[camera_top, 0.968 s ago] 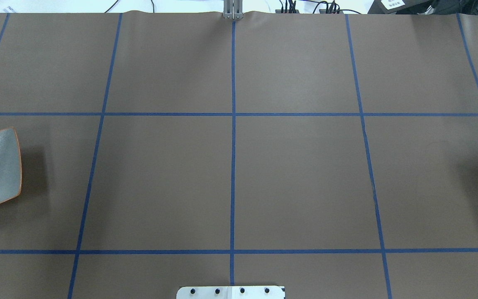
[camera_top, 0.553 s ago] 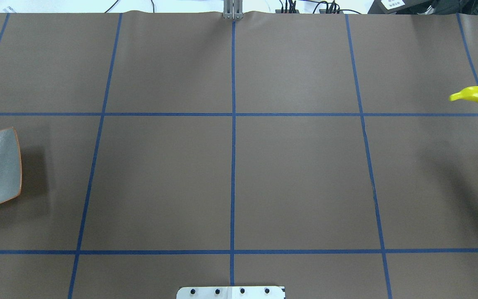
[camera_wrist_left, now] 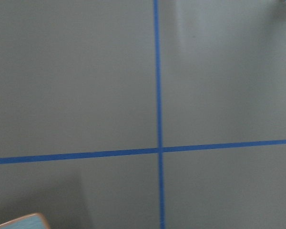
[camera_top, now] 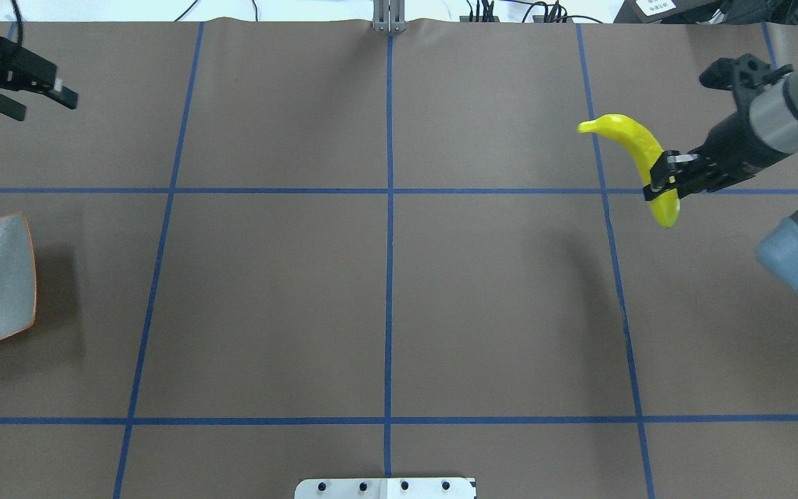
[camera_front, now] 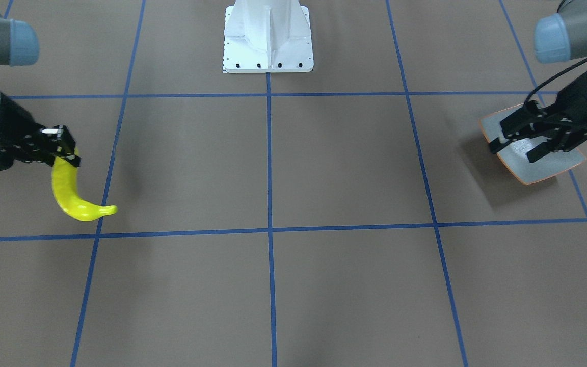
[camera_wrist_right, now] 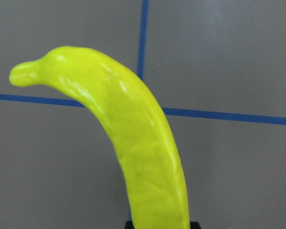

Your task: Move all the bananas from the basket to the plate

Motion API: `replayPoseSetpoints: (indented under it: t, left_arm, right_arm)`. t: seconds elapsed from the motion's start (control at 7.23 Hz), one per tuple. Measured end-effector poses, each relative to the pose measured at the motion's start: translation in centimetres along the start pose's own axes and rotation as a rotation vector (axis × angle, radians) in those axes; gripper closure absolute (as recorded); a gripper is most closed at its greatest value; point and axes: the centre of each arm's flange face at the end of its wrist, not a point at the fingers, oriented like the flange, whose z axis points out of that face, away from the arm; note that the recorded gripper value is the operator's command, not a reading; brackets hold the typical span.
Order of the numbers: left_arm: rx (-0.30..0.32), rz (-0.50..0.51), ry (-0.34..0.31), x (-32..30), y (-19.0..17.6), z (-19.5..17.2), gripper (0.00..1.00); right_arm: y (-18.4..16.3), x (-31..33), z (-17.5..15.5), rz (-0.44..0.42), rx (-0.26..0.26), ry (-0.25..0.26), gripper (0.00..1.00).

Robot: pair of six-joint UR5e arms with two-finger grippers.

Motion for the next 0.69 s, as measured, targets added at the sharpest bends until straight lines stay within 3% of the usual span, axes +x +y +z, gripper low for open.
replayPoseSetpoints:
  t: [0.28, 0.55, 0.69]
  left_arm:
    - [-0.040, -0.015, 0.058, 10.5, -0.7, 4.2, 0.02]
    - [0.014, -0.078, 0.135, 17.4, 0.1, 8.2, 0.03]
    - [0.053, -0.116, 0.203, 20.3, 0.9, 10.3, 0.03]
  right_arm:
    - [1.8, -10.3, 2.5, 0.105, -0.010, -0.056, 1.00]
    - [4.0, -15.4, 3.1, 0.197, -0.003, -0.133, 1.00]
    - [5.4, -17.1, 3.4, 0.244, -0.013, -0.201, 1.00]
